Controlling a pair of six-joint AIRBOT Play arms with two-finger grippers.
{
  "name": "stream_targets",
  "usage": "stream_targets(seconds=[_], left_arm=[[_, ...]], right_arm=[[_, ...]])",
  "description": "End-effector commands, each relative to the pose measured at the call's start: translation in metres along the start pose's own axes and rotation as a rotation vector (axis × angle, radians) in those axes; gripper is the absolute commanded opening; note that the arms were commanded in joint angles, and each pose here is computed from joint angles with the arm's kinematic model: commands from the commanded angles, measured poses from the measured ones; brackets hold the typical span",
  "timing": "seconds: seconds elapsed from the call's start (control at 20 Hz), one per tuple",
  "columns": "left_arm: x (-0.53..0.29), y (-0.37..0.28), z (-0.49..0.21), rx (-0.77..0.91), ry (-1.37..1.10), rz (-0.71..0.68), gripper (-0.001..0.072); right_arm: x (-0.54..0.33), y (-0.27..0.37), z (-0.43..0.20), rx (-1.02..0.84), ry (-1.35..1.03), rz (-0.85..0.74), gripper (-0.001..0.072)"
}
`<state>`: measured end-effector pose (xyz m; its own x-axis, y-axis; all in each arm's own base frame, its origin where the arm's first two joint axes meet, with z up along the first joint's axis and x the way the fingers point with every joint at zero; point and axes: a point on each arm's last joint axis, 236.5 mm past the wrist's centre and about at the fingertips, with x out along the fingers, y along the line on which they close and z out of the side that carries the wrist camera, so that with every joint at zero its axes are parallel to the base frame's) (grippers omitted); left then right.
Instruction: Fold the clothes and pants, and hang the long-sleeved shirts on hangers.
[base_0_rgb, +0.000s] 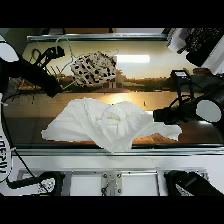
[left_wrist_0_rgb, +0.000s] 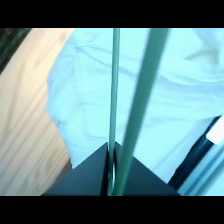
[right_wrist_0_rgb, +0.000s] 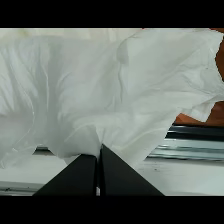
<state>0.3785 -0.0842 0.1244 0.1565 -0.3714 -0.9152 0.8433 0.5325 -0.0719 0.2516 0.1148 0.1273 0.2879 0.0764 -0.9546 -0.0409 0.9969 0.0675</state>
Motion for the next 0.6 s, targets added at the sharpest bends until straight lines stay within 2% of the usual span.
stream_targets(seconds=[0.0, 0.15, 0.4, 0.55], left_arm=[[-0.015, -0.035, 0.004, 0.134, -0.066, -0.143, 0.001], [-0.007, -0.043, -0.004, 0.176, -0.045, -0.19, 0.0009], [0.03, -0.091, -0.039, 0.273, 0.021, -0.378, 0.0009], [0.036, -0.122, -0.053, 0.297, 0.037, -0.431, 0.0009]], right_arm=[[0.0, 0.0, 0.0, -0.001, 0.001, 0.0, 0.0014], [0.0, 0.0, 0.0, -0.001, 0.001, 0.0, 0.0014], [0.0, 0.0, 0.0, -0.001, 0.001, 0.0, 0.0015], [0.0, 0.0, 0.0, -0.001, 0.001, 0.0, 0.0015]])
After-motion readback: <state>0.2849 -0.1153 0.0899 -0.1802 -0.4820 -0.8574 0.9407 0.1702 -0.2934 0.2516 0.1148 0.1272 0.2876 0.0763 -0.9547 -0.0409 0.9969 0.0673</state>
